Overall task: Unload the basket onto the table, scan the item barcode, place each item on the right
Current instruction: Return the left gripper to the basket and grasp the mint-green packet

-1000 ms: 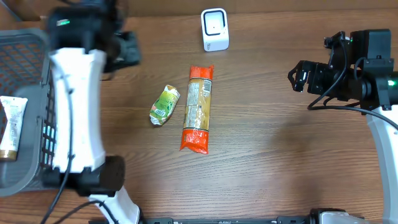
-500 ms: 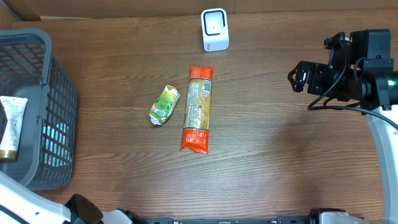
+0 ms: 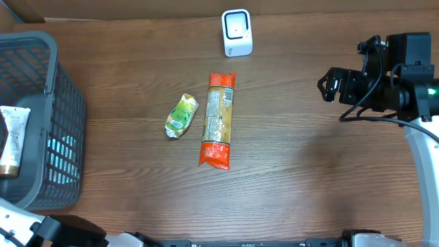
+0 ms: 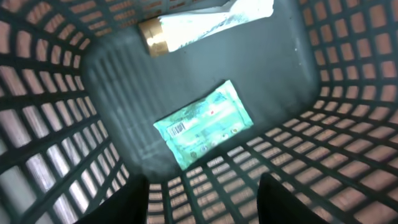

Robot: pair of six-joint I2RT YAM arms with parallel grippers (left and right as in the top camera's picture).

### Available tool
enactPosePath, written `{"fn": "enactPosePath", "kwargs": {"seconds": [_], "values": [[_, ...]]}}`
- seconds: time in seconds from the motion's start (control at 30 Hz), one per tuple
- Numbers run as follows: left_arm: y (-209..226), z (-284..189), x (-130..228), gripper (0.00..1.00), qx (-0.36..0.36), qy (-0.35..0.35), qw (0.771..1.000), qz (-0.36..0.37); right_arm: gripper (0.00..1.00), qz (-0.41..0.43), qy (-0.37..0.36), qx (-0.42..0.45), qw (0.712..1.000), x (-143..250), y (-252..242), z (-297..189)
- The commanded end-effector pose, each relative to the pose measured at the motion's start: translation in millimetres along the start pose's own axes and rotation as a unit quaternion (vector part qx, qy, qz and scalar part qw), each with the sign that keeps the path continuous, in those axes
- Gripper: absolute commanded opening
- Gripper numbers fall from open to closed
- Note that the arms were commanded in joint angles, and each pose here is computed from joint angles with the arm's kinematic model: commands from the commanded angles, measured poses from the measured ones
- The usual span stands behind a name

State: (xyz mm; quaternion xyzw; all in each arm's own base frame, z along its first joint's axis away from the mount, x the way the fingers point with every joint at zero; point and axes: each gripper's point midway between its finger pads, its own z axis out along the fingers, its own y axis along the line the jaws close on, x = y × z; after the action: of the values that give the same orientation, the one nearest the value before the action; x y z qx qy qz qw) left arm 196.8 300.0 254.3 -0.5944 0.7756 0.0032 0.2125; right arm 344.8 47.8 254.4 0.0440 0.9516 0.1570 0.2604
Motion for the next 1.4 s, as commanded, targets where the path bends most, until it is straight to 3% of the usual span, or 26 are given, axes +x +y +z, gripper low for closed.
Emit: {"fn": "enactPosePath", "kwargs": {"seconds": [0.0, 0.23, 0.3, 0.37, 0.43, 0.77, 1.37], "values": [[4.6, 31.5, 9.5, 0.49, 0.003, 0.019, 1.000, 0.015, 1.00, -0.004, -0.014, -0.005, 1.000, -7.8, 3.6, -6.7], [11.4, 78.2, 19.8, 0.50, 0.006, 0.027, 0.998, 0.051, 1.00, -0.004, -0.014, -0.004, 1.000, -7.6, 3.5, -6.5], [6.5, 88.6, 24.9, 0.56, 0.014, 0.034, 0.996, 0.082, 1.00, -0.004, -0.013, -0.004, 1.000, -7.2, 3.1, -5.4], [-1.1, 98.0, 31.7, 0.74, 0.026, 0.045, 0.992, 0.112, 1.00, -0.004, -0.012, -0.004, 1.000, -6.6, 2.7, -4.5], [-7.8, 106.8, 35.4, 0.80, 0.030, 0.052, 0.989, 0.136, 1.00, -0.003, -0.010, -0.004, 1.000, -5.6, 2.1, -3.1], [-34.0, 155.3, 45.7, 0.82, 0.034, 0.077, 0.963, 0.257, 1.00, -0.003, -0.004, -0.003, 1.000, -5.1, 0.8, 1.2], [-3.4, 228.3, 83.7, 0.80, -0.009, 0.188, 0.941, 0.283, 1.00, 0.003, 0.017, 0.001, 1.000, -3.0, -3.8, 15.9]]}}
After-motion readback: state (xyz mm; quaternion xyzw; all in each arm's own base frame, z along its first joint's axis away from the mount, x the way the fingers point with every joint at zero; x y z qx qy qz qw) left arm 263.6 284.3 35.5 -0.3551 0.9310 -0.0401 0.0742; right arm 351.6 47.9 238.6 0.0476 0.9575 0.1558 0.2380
